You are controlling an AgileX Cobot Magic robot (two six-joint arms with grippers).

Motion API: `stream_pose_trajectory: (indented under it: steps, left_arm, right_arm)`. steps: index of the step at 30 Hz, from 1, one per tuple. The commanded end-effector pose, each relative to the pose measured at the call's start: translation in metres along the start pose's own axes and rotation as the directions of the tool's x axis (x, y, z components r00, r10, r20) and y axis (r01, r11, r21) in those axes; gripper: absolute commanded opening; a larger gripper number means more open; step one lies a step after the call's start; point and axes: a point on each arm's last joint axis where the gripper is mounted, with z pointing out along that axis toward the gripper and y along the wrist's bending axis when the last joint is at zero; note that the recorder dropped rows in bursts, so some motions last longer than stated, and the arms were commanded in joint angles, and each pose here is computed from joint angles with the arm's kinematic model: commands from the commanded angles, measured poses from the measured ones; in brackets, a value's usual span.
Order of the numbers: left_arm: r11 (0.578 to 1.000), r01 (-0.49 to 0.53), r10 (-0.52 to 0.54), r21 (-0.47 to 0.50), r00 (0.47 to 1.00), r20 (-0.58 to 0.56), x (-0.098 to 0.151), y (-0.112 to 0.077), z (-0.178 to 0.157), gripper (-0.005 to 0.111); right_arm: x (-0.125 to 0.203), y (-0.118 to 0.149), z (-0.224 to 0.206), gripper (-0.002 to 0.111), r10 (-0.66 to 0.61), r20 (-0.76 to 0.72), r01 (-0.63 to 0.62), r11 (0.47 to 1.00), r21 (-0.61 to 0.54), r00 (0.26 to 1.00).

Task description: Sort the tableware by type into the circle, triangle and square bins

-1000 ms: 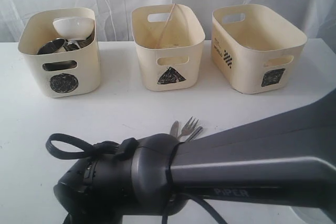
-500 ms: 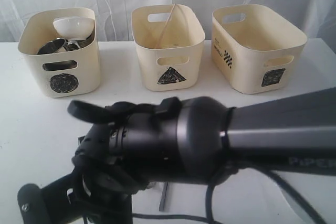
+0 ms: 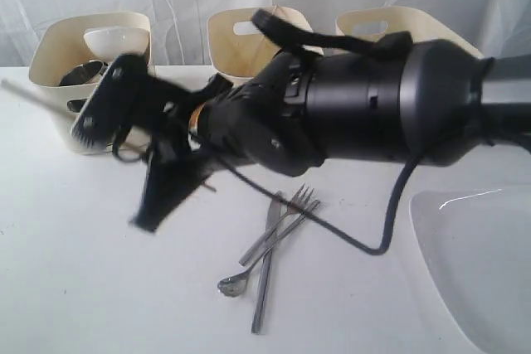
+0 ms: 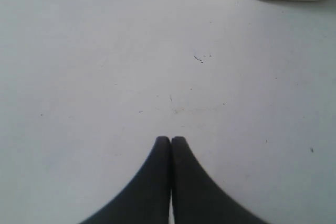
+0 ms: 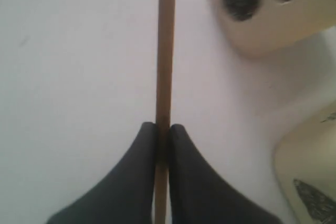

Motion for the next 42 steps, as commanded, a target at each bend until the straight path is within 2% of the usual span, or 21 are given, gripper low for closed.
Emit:
stream_pose_trajectory:
  steps: [1, 5, 8, 9, 12, 15, 17, 23, 28, 32, 37, 39, 42]
  left_arm:
    - [1.000, 0.011, -0.011, -0.006, 1.000, -0.015, 0.002, 0.000, 0.000, 0.000]
    - [1.000, 0.011, -0.011, -0.006, 1.000, -0.015, 0.002, 0.000, 0.000, 0.000]
    - [1.000, 0.011, -0.011, -0.006, 1.000, -0.015, 0.002, 0.000, 0.000, 0.000]
    - [1.000, 0.011, -0.011, -0.006, 1.000, -0.015, 0.002, 0.000, 0.000, 0.000]
    - [1.000, 0.011, -0.011, -0.006, 1.000, -0.015, 0.002, 0.000, 0.000, 0.000]
    - [1.000, 0.011, -0.011, -0.006, 1.000, -0.015, 0.002, 0.000, 0.000, 0.000]
    - [1.000, 0.011, -0.011, -0.006, 1.000, -0.015, 0.002, 0.000, 0.000, 0.000]
    - [1.000, 0.011, -0.011, -0.005, 1.000, -0.013, 0.002, 0.000, 0.000, 0.000]
    - [1.000, 0.011, -0.011, -0.005, 1.000, -0.013, 0.002, 0.000, 0.000, 0.000]
    - [1.000, 0.011, -0.011, -0.005, 1.000, -0.013, 0.002, 0.000, 0.000, 0.000]
    - [1.000, 0.011, -0.011, -0.005, 1.000, -0.013, 0.002, 0.000, 0.000, 0.000]
    - [1.000, 0.011, -0.011, -0.005, 1.000, -0.013, 0.002, 0.000, 0.000, 0.000]
    - [1.000, 0.011, -0.011, -0.005, 1.000, -0.013, 0.002, 0.000, 0.000, 0.000]
  right_arm:
    - [-0.015, -0.049, -0.007, 0.000, 0.299, 0.384, -0.354, 0.932, 0.080, 0.874]
    - [-0.013, -0.087, -0.012, 0.000, 0.462, 0.631, -0.610, 0.792, 0.023, 0.623]
    - [0.000, -0.108, -0.010, 0.000, 0.518, 0.709, -0.742, 0.670, 0.011, 0.478]
    - [0.006, -0.115, -0.008, 0.000, 0.522, 0.731, -0.774, 0.633, 0.012, 0.438]
    - [0.022, -0.130, 0.000, 0.000, 0.474, 0.803, -0.822, 0.568, 0.034, 0.361]
    - [0.037, -0.143, 0.011, 0.000, 0.371, 0.879, -0.841, 0.538, 0.059, 0.299]
    - [0.046, -0.152, 0.024, 0.000, 0.352, 0.885, -0.846, 0.527, 0.081, 0.303]
    - [0.076, -0.193, 0.071, 0.001, 0.431, 0.804, -0.856, 0.485, 0.177, 0.410]
    - [0.092, -0.218, 0.089, 0.020, 0.567, 0.686, -0.868, 0.453, 0.203, 0.456]
    - [0.090, -0.221, 0.087, 0.032, 0.595, 0.657, -0.868, 0.453, 0.203, 0.464]
    - [0.082, -0.222, 0.077, 0.033, 0.613, 0.639, -0.868, 0.456, 0.195, 0.465]
    - [0.077, -0.220, 0.071, 0.033, 0.665, 0.576, -0.869, 0.457, 0.189, 0.475]
    - [0.068, -0.209, 0.054, 0.033, 0.775, 0.387, -0.866, 0.467, 0.181, 0.499]
